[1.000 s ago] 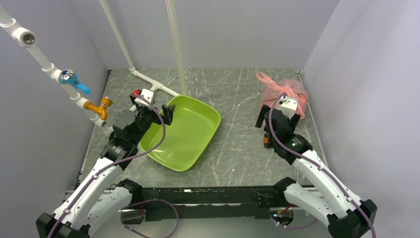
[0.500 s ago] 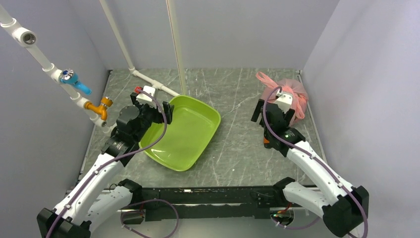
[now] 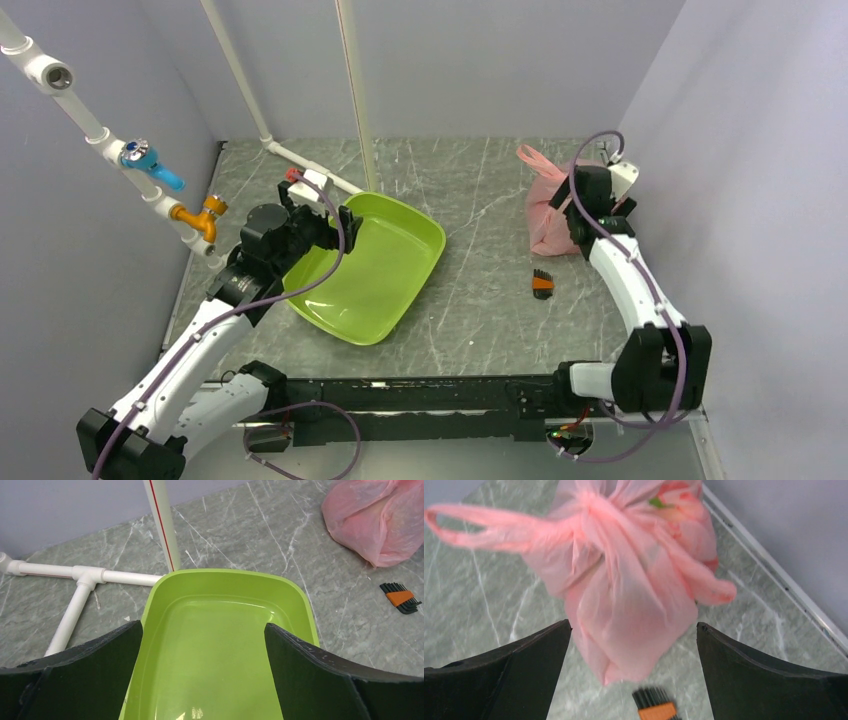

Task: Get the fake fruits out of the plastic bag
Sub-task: Move the plastic bag to the center of the board.

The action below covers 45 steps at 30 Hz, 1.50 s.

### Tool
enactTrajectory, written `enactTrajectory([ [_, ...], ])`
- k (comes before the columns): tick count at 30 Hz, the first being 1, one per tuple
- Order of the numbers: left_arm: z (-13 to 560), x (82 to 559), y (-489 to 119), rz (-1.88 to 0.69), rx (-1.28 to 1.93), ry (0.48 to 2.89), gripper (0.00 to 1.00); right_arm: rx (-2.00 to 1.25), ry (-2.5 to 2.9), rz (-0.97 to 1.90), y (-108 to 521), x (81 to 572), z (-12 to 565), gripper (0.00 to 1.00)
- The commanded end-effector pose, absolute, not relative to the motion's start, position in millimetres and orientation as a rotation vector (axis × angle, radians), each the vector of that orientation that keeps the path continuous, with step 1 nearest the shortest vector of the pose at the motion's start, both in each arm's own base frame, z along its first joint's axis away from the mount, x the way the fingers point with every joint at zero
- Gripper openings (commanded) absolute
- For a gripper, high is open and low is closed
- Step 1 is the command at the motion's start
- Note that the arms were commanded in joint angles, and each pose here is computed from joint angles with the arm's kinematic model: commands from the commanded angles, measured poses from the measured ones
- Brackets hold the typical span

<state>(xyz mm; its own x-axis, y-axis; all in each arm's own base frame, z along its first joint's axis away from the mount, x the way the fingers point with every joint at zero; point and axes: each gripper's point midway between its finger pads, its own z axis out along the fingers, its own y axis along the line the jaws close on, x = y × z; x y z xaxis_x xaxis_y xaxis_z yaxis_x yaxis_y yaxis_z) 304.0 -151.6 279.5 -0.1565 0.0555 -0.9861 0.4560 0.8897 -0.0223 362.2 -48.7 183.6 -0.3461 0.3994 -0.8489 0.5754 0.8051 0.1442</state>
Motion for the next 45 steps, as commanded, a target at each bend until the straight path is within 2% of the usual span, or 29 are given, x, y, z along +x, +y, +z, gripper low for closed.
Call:
enactTrajectory([
  [1,302,300,-159,-0.403,0.434,1.646,0.99,0.776,1.92,-0.209,-71,398,203,1.0],
  [8,303,300,-163,-0.417,0.456,1.642,0.99,0.793,1.908,-0.257,-89,440,211,0.99],
  [13,301,302,-169,-0.439,0.473,1.654,0.99,0.771,2.025,-0.264,-88,466,180,0.94],
  [20,300,305,-172,-0.461,0.481,1.665,0.99,0.663,2.126,-0.13,-63,469,141,0.89],
  [24,297,308,-174,-0.466,0.483,1.682,0.99,0.63,2.166,-0.117,-55,469,137,0.72],
  [27,297,310,-175,-0.472,0.489,1.688,0.99,0.575,2.188,-0.084,-39,470,143,0.5],
  [30,297,311,-173,-0.475,0.482,1.694,0.99,0.531,2.188,-0.038,-16,466,150,0.37],
  [35,293,314,-170,-0.461,0.469,1.707,0.99,0.458,2.178,0.097,32,452,161,0.24],
  [39,288,315,-171,-0.461,0.47,1.723,0.99,0.48,2.167,0.191,58,431,167,0.21],
  [42,288,316,-171,-0.457,0.472,1.728,0.99,0.49,2.175,0.245,68,413,171,0.09],
  [45,289,316,-170,-0.453,0.472,1.725,0.99,0.462,2.186,0.315,80,392,173,0.08],
])
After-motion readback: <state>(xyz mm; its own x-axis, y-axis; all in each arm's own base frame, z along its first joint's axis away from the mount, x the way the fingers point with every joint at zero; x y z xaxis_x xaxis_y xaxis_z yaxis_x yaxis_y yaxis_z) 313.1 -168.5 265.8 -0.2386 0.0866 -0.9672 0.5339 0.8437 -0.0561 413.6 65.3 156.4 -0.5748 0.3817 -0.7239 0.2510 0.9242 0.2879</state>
